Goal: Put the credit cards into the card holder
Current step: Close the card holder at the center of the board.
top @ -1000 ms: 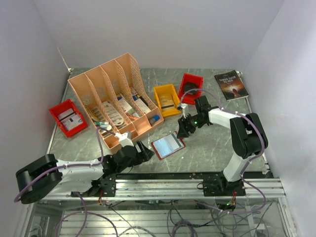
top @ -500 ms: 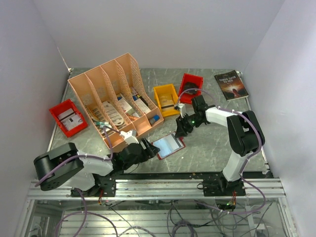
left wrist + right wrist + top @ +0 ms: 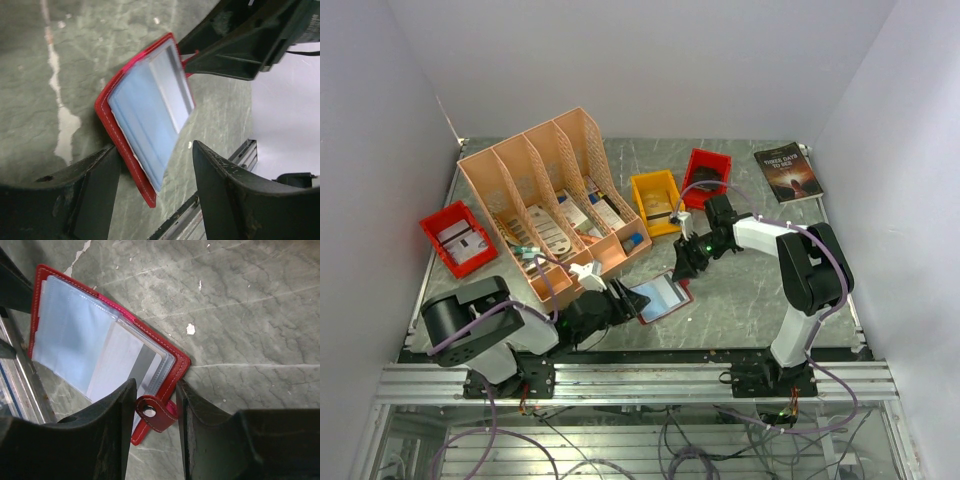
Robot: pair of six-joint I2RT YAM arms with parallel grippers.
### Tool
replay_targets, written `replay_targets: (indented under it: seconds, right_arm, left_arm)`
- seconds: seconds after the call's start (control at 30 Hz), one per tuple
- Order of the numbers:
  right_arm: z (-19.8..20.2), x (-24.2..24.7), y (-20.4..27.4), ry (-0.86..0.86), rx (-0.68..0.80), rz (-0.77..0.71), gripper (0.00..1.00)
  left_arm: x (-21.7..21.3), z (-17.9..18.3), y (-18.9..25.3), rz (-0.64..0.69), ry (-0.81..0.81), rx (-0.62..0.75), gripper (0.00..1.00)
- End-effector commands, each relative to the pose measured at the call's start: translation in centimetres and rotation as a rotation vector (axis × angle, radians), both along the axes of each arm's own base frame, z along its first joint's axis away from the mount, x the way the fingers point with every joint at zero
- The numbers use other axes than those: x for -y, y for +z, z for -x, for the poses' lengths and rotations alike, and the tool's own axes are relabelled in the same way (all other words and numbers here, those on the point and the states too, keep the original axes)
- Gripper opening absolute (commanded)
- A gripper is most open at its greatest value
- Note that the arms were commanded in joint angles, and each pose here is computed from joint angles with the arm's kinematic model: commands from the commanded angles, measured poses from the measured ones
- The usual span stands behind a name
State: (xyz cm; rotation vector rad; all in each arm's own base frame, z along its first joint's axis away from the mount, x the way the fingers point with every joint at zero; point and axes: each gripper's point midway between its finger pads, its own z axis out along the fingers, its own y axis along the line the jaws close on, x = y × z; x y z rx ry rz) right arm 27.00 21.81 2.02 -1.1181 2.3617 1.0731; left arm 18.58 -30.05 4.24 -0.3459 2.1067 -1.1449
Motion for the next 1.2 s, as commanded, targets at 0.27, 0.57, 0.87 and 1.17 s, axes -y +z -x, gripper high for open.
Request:
replay_targets:
  seconds: [0.27,0.57,0.87,1.17]
  right_arm:
    - [1.3,-0.6,0.1,0.024,-0.066,-0.017,0.38]
    - [0.0,-0.1,1.9,-0.014,-0.008,-0.036,0.4]
    - [-1.9,1.8,3.0,-0.074,0.087,0.008,0.42]
    - [-1.6,2.6,1.4,-0.046,0.097,0.095,0.43]
  left_arm:
    - [4.9,-1.4,5.3,0.016,-0.14,0.167,0.71]
    - [6.9,-2.2,3.4,-0.011,-0.166,0.148,0.7]
    - [7.4,-3.4,1.7,-0.063,-0.149,0.111,0.56]
    - [7.2,-3.5,-0.1,-0.085,-0.157,0.071,0.46]
